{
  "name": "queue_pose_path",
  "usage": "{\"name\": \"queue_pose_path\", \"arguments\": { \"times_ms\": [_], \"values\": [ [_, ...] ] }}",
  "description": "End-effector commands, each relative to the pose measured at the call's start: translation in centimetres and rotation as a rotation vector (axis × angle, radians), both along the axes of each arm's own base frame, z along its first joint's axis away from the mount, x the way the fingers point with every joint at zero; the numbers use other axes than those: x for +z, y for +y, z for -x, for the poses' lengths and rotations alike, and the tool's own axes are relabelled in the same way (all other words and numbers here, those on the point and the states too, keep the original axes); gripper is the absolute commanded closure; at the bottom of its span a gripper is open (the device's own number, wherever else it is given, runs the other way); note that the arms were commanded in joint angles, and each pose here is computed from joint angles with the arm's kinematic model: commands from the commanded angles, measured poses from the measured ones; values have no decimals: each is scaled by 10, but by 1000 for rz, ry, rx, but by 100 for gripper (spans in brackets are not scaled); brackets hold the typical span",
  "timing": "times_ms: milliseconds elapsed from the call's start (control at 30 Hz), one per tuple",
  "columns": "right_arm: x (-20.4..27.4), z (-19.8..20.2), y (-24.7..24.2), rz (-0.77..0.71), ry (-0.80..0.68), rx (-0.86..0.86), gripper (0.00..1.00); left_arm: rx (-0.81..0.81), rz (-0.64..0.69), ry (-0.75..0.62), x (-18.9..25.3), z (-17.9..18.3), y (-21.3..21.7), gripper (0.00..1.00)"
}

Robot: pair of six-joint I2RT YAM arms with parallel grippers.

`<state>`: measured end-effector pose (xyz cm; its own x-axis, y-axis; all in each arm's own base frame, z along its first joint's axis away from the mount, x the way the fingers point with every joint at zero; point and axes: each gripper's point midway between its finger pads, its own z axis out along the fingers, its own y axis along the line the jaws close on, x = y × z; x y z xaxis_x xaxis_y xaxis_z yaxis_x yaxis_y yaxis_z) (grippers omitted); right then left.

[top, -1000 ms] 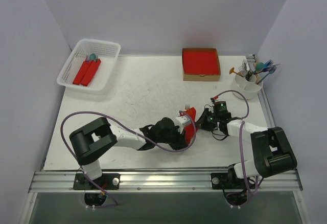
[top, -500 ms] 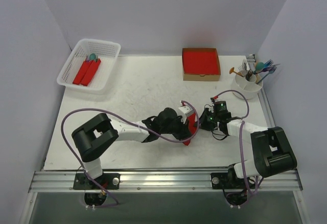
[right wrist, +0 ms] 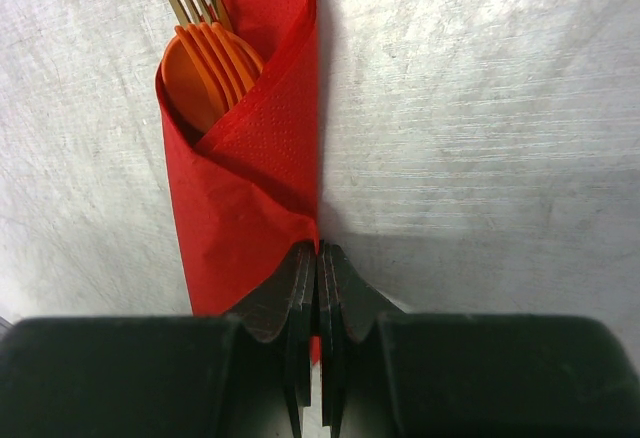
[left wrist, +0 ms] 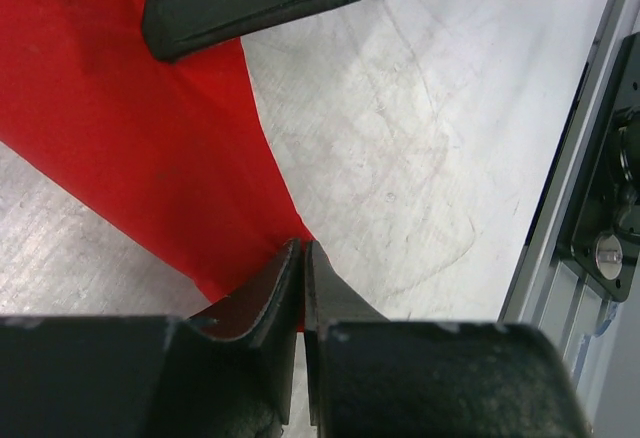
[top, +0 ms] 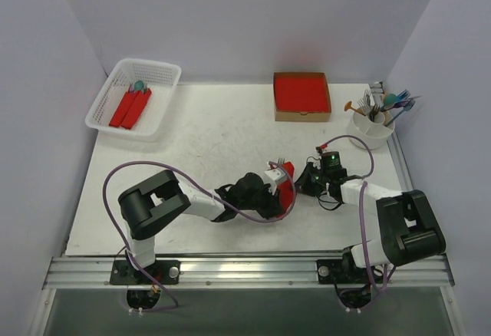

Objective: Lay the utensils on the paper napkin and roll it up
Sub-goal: Roll the napkin at the center of the board.

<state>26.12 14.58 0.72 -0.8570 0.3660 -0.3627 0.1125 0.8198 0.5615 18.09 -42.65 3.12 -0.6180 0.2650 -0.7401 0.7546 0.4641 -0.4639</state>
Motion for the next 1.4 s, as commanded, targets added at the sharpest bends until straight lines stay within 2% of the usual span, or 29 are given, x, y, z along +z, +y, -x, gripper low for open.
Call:
{"name": "queue_pose_path", "arguments": {
  "times_ms": [0, 133, 333, 500, 1033, 1167, 1233, 1267, 1300, 1367],
  "values": [
    [-12, 4, -9, 68, 43, -11, 100, 4, -25, 49, -20, 16, 12, 87],
    [-11, 2, -9, 67, 41, -9, 100, 19, -25, 73, -30, 20, 18, 86],
    [-9, 0, -8, 70, 40, -8, 100, 29, 11, 79, -23, 23, 18, 86],
    [-10, 0, -9, 73, 42, -8, 100, 65, 56, 69, -22, 34, 20, 80],
    [-7, -2, -10, 87, 39, 1, 100, 132, 65, 70, -40, 32, 29, 79],
    [-6, -5, -8, 94, 34, 11, 100, 141, 77, 60, -22, 31, 33, 66],
    [-6, -7, -8, 105, 33, 17, 100, 145, 107, 24, 4, 25, 30, 62],
    [-6, -8, -8, 106, 33, 19, 100, 143, 74, 17, 6, 24, 33, 57],
    [-7, -7, -7, 109, 34, 24, 100, 149, 115, -14, 31, 18, 27, 55],
    [-7, -9, -6, 113, 32, 27, 100, 158, 91, -16, 40, 13, 32, 52]
  ]
}}
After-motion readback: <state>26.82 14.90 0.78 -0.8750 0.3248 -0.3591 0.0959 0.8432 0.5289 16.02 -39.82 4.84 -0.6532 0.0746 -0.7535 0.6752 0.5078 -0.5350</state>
